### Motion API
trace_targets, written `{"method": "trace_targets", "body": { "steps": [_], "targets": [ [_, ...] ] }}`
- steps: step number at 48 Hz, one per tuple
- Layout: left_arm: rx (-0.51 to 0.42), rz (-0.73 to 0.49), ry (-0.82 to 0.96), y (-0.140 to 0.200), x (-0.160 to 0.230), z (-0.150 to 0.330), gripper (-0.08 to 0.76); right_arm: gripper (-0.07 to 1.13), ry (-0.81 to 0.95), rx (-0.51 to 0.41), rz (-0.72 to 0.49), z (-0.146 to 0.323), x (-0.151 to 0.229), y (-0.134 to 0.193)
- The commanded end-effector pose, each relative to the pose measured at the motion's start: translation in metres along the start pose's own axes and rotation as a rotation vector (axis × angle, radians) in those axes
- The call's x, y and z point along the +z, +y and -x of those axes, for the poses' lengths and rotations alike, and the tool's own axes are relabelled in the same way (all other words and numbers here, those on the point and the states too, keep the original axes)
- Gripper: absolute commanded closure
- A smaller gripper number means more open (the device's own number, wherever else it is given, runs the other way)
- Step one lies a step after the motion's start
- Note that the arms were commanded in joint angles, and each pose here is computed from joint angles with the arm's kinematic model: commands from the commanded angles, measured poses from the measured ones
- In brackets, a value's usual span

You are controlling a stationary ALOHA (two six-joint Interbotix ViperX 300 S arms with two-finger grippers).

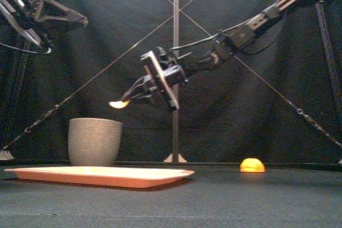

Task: Pick the chip then place it in the grey bowl
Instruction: Drop chip in the grey bowl and return to neutral

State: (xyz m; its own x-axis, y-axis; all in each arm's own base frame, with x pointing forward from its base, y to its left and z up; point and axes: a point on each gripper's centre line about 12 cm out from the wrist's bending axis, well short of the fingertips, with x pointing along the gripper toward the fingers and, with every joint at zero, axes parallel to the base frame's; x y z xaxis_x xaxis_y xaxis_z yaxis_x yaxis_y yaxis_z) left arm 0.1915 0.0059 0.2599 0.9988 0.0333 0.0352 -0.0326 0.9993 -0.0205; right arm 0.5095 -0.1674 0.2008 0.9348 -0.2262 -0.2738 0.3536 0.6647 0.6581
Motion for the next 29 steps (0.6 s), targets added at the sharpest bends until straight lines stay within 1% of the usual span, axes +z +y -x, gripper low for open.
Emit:
{"method": "trace_targets", "body": {
  "steps": [1,7,14,16,23,29],
  "targets": [
    [0.002,0.010,-0.018,0.000,0.006,-0.002,0.635,0.57,-0.045,0.048,0.035,-0.020,0.017,0.011],
    [0.007,0.020,-0.017,0.001,0.005,-0.002,0.635,0.47,-0.048,0.054,0.061,-0.035,0.016,0.009],
    [0.013,0.024,-0.015,0.002,0.005,-0.002,0.635,0.32,-0.043,0.057,0.091,-0.037,0.016,0.009],
    [0.014,0.023,-0.017,0.002,0.005,-0.002,0.636,0.29,-0.043,0.058,0.096,-0.036,0.016,0.010],
    [0.015,0.021,-0.014,0.002,0.004,-0.002,0.635,0.28,-0.047,0.084,0.144,-0.028,0.020,0.020],
    [0.018,0.026,-0.006,0.003,0.001,-0.001,0.636,0.28,-0.053,0.142,0.226,-0.010,0.025,0.034]
  ]
}}
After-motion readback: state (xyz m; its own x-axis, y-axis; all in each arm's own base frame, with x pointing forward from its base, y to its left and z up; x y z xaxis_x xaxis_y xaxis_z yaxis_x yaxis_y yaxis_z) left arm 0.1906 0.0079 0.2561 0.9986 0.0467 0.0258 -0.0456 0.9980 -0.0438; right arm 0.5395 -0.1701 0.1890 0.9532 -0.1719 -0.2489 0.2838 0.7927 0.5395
